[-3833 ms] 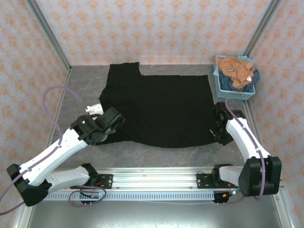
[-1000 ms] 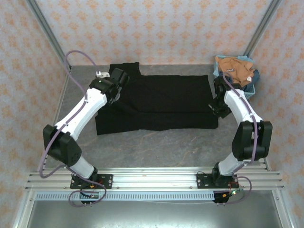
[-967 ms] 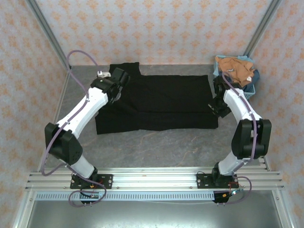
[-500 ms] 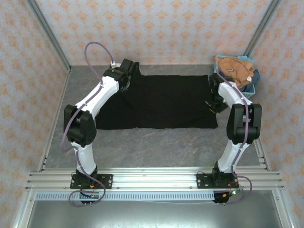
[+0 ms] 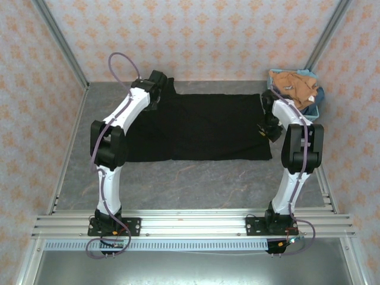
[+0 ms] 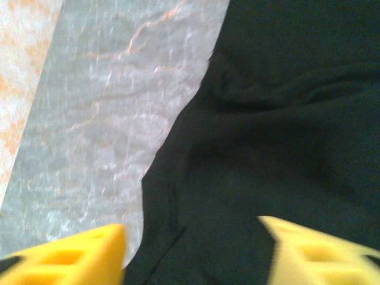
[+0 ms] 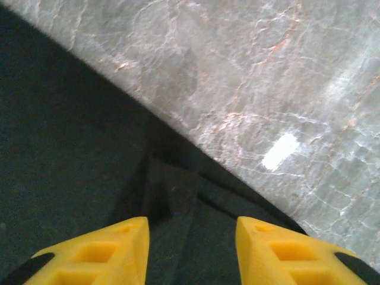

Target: Fold and stack the t-shirts

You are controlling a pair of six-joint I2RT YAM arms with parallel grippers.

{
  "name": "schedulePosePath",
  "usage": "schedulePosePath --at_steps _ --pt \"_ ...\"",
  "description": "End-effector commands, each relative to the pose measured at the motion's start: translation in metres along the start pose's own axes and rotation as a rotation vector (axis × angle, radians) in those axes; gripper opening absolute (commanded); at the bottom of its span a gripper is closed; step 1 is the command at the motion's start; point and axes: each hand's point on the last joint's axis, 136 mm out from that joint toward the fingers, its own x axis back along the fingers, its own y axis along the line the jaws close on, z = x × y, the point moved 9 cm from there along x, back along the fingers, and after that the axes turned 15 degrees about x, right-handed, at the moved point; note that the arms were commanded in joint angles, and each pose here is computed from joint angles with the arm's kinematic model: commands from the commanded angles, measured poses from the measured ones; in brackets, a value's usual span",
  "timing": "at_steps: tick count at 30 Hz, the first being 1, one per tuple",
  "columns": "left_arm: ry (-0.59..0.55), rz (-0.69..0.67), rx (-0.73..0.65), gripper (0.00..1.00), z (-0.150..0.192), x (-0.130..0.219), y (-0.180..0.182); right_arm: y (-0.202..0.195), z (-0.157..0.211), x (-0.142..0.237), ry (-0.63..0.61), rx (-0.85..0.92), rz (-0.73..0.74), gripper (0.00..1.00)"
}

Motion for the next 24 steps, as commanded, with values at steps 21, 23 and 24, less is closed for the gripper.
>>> schedulePosePath --at_steps 21,23,24 --pt "0.633 0.165 0.691 0.65 0.157 -0.045 0.135 -0.057 0.081 -0.036 0.140 -0.128 -0.086 0.34" --pt "0.640 0.159 0.688 0.62 0.159 -0.051 0.131 -0.057 0.079 -0.039 0.137 -0.132 -0.082 0.31" --pt "0.642 0.154 0.687 0.61 0.160 -0.054 0.130 -0.057 0.079 -0.041 0.137 -0.131 -0.078 0.31"
